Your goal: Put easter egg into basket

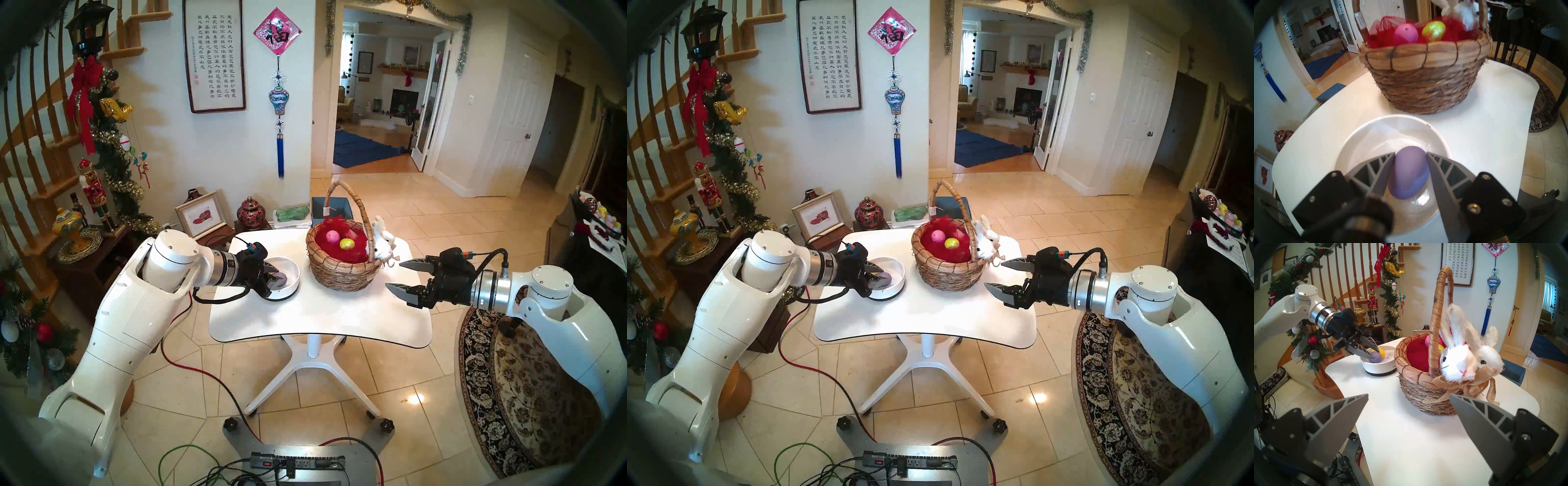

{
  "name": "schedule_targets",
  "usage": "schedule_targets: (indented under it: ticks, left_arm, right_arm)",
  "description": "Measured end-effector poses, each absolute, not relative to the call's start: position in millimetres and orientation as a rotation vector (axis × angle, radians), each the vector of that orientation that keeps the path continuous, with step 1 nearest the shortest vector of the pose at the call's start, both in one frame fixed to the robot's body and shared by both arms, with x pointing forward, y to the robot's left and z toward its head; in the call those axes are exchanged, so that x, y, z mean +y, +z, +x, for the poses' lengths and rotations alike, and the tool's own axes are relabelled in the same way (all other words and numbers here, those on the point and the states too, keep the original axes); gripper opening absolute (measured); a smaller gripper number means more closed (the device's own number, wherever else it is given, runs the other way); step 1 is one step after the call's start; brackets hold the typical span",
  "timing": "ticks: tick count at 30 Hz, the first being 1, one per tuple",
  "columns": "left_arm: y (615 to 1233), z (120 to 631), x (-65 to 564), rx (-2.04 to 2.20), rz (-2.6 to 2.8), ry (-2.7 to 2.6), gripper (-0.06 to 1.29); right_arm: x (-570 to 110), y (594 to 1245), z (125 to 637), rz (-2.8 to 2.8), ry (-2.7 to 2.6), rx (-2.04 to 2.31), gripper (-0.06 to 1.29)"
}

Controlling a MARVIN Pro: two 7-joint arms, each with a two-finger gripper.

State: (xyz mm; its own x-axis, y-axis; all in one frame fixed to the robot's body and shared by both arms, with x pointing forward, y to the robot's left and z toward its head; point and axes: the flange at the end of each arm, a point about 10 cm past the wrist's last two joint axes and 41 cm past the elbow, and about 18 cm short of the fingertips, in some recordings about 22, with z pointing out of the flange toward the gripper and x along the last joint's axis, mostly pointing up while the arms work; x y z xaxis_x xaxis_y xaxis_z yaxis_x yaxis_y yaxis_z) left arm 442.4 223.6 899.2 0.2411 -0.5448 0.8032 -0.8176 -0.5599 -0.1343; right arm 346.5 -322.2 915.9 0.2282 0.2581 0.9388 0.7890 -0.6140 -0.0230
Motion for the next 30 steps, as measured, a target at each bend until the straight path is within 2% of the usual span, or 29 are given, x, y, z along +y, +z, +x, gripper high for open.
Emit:
schedule_targets:
  ticks: [17, 30]
  left_arm:
    - [939, 442, 222, -1.176, 2.125, 1.299, 0.55]
    - [971, 459, 185, -1.182, 2.026, 1.348, 0.55]
  right_arm:
    - [-322, 916, 347, -2.002, -1.382, -0.959, 1.24]
    - [-322, 916, 347, -2.003, -1.382, -0.959, 1.24]
